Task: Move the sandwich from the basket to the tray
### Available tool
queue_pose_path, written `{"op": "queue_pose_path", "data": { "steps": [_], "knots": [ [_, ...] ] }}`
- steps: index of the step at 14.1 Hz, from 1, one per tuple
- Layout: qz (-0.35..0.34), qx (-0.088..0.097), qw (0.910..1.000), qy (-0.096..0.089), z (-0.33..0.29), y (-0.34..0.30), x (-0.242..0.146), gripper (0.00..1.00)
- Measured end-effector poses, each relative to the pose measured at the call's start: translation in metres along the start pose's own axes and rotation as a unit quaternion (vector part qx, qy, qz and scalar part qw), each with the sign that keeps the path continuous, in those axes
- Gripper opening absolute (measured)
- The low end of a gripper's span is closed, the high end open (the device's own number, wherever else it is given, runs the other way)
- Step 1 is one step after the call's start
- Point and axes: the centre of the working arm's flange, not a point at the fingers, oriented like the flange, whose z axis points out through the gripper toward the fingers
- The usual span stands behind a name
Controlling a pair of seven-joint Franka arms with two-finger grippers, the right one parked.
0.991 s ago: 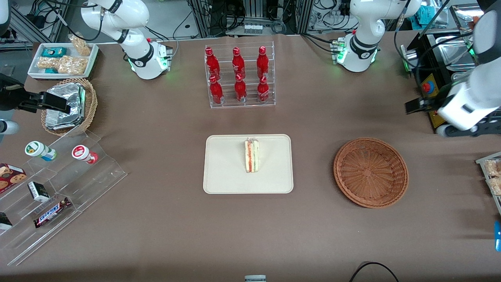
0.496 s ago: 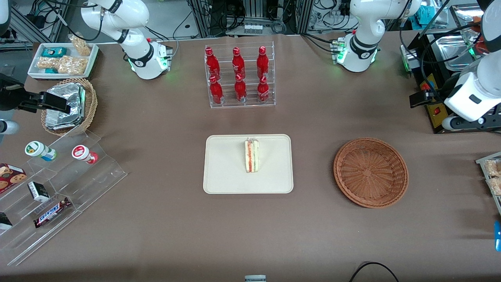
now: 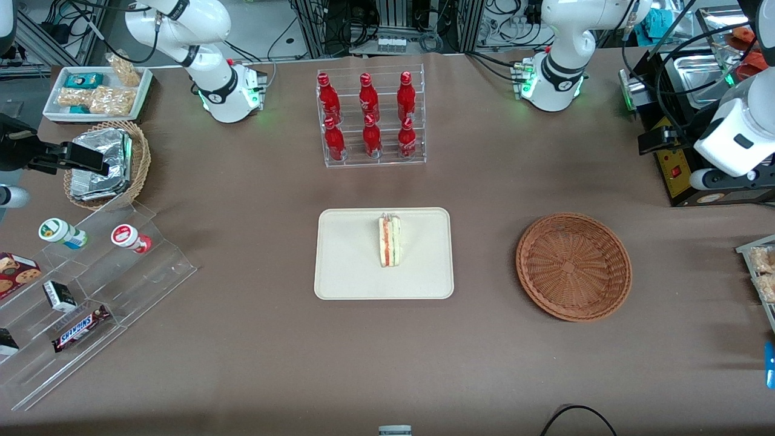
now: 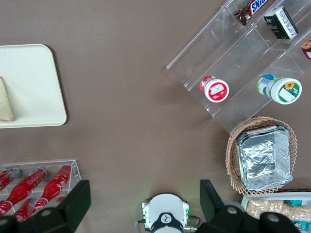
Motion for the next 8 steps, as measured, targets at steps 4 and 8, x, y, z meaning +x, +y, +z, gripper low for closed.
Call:
{"op": "queue_pose_path", "data": {
  "steps": [4,8],
  "knots": [
    [-0.013,-0.010,0.9996,0.022,-0.0089,-0.0174,-0.0033,1.00],
    [-0.016,-0.011,0.9990,0.041,-0.0115,-0.0166,-0.0056,1.00]
  ]
}}
